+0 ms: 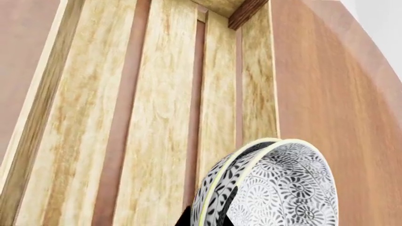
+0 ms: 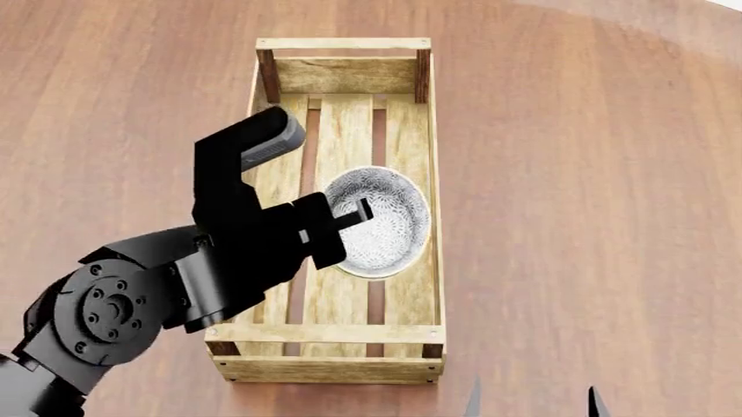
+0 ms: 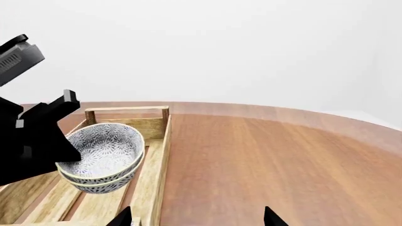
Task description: Stack the right bowl on the left bowl and place them in the tray.
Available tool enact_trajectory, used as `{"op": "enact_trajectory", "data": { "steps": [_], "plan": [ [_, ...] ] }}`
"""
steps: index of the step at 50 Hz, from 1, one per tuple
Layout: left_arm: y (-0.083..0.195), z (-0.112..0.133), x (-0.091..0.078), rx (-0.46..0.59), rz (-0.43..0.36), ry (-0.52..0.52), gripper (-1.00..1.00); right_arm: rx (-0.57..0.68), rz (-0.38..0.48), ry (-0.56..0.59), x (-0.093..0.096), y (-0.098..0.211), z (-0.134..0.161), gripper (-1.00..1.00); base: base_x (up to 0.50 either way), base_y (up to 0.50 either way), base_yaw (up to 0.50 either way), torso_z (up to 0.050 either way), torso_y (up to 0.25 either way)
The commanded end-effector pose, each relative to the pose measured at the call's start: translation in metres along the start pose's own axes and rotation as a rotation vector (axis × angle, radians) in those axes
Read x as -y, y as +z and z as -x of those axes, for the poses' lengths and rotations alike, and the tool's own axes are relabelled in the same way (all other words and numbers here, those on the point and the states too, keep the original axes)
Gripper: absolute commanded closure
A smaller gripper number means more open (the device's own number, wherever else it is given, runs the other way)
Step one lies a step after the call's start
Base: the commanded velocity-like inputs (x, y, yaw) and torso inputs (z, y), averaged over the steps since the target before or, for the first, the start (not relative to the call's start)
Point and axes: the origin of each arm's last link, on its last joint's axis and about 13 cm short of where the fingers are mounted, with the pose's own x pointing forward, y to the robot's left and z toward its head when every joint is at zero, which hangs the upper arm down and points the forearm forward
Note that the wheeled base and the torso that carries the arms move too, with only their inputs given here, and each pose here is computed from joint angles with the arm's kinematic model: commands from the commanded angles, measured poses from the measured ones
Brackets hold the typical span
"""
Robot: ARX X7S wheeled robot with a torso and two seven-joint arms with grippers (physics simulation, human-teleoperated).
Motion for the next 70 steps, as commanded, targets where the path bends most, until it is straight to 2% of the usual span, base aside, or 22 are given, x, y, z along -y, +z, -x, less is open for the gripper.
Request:
{"op": "enact_trajectory", "data": {
  "steps": [1,20,33,54,55,62,65,70],
  "plan": [
    [0.001,-0.003,0.009,0.029,-0.02,-0.032,1.0,0.016,0.004,0.009,-0.001,0.0,-0.001,-1.0,0.0,0.0,0.0,0.0,0.0],
    [-0.012,-0.017,-0.003,-0.012,0.011,-0.019,1.0,0.007,0.007,0.008,0.0,-0.003,0.0,-1.0,0.0,0.0,0.0,0.001,0.001],
    [-0.019,-0.02,-0.007,-0.03,-0.001,-0.01,1.0,-0.004,0.007,0.001,0.001,-0.006,-0.002,-1.0,0.0,0.0,0.0,0.0,0.0],
    [-0.017,-0.022,-0.013,-0.001,-0.08,-0.038,1.0,-0.013,0.014,-0.011,0.002,-0.01,-0.003,-1.0,0.0,0.0,0.0,0.0,0.001],
    [-0.016,-0.022,-0.013,0.002,-0.086,-0.043,-1.0,-0.013,0.014,-0.011,0.002,-0.01,-0.003,-1.0,0.0,0.0,0.0,0.0,0.0],
    [-0.008,-0.021,-0.011,0.052,-0.157,-0.042,-1.0,-0.011,0.014,-0.011,0.002,-0.009,-0.004,-1.0,0.0,0.0,0.0,0.0,0.0],
    [-0.006,-0.02,-0.01,0.057,-0.165,-0.051,-1.0,-0.01,0.015,-0.008,0.002,-0.009,-0.004,-1.0,0.0,0.0,0.0,0.0,0.0],
    [0.001,-0.019,-0.004,0.124,-0.252,-0.06,-1.0,-0.013,0.017,-0.007,0.002,-0.009,-0.004,-1.0,0.0,0.0,0.0,0.0,0.0]
  ]
}}
